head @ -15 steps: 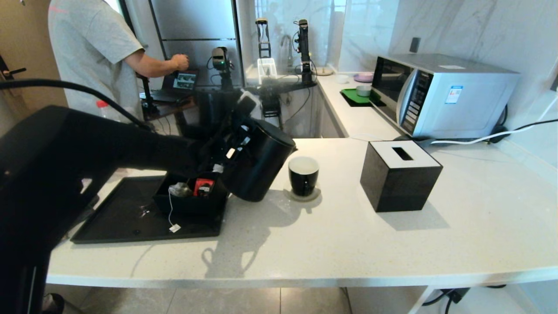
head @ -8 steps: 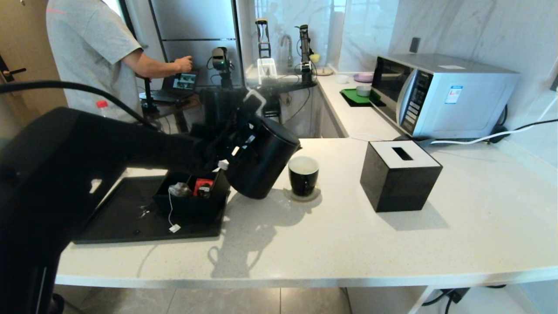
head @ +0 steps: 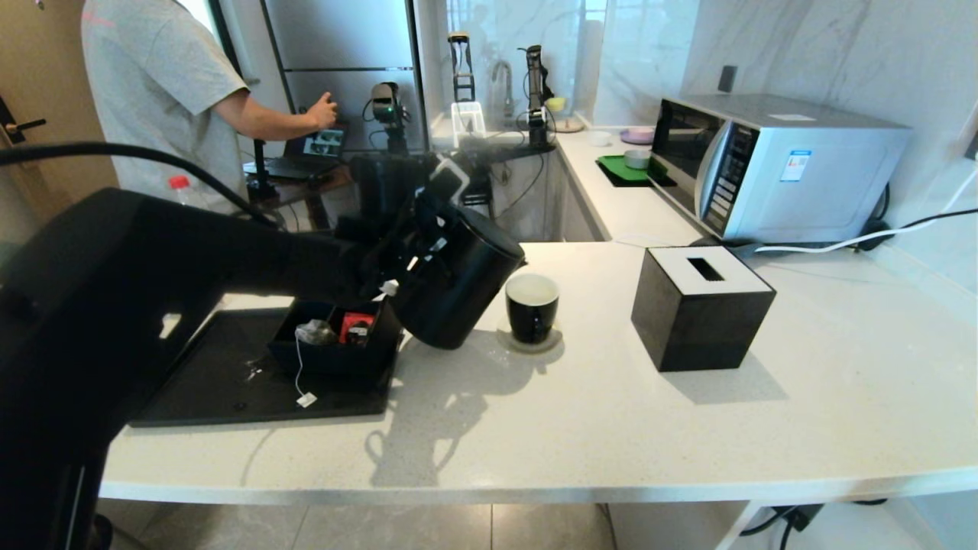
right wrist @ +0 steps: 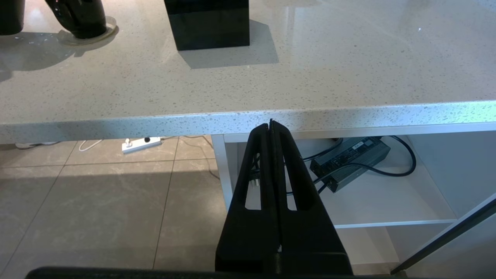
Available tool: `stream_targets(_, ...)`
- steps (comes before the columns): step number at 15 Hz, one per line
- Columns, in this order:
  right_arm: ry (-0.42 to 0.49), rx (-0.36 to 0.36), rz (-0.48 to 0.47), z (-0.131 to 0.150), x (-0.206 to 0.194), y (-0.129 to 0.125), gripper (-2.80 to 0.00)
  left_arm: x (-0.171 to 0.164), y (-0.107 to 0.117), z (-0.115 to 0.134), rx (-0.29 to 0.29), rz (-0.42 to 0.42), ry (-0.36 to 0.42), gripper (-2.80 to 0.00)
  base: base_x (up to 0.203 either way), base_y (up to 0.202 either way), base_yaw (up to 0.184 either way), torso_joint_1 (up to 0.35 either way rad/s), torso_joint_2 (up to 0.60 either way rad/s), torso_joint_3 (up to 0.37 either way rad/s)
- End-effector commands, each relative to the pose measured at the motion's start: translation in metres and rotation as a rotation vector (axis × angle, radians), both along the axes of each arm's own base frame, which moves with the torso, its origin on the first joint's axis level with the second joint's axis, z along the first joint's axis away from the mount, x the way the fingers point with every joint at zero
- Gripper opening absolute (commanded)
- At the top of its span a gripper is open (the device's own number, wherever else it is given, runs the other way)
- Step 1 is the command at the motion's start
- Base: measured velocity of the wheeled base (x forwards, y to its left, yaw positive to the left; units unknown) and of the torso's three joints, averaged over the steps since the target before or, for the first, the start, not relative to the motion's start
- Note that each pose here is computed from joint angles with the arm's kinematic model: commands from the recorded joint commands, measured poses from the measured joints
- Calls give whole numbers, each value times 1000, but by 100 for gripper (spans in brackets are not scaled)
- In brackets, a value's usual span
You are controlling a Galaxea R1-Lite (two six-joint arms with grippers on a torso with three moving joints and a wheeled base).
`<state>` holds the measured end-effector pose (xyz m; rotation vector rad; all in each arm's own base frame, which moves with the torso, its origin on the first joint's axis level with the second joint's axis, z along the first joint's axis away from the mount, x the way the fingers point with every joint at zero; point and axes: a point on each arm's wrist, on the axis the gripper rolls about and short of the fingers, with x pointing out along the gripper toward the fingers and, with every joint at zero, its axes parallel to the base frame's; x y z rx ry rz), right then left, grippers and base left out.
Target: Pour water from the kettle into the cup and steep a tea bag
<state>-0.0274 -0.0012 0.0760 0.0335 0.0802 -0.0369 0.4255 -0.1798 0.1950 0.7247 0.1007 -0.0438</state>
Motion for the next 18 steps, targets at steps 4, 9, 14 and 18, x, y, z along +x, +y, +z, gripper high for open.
stream_targets(4, 2, 0, 0, 0, 0, 0, -280, 0, -1, 0, 32, -2, -2, -280, 0, 0, 0, 0, 0, 0)
stream_targets(9, 2, 0, 0, 0, 0, 0, -280, 3, -2, 2, 65, -7, -17, -280, 0, 0, 0, 0, 0, 0)
stream_targets(14, 2, 0, 0, 0, 0, 0, -280, 4, -5, 2, 87, -14, -21, -280, 0, 0, 0, 0, 0, 0)
stream_targets(18, 2, 1, 0, 0, 0, 0, -280, 4, -6, 4, 115, -20, -25, -280, 0, 0, 0, 0, 0, 0)
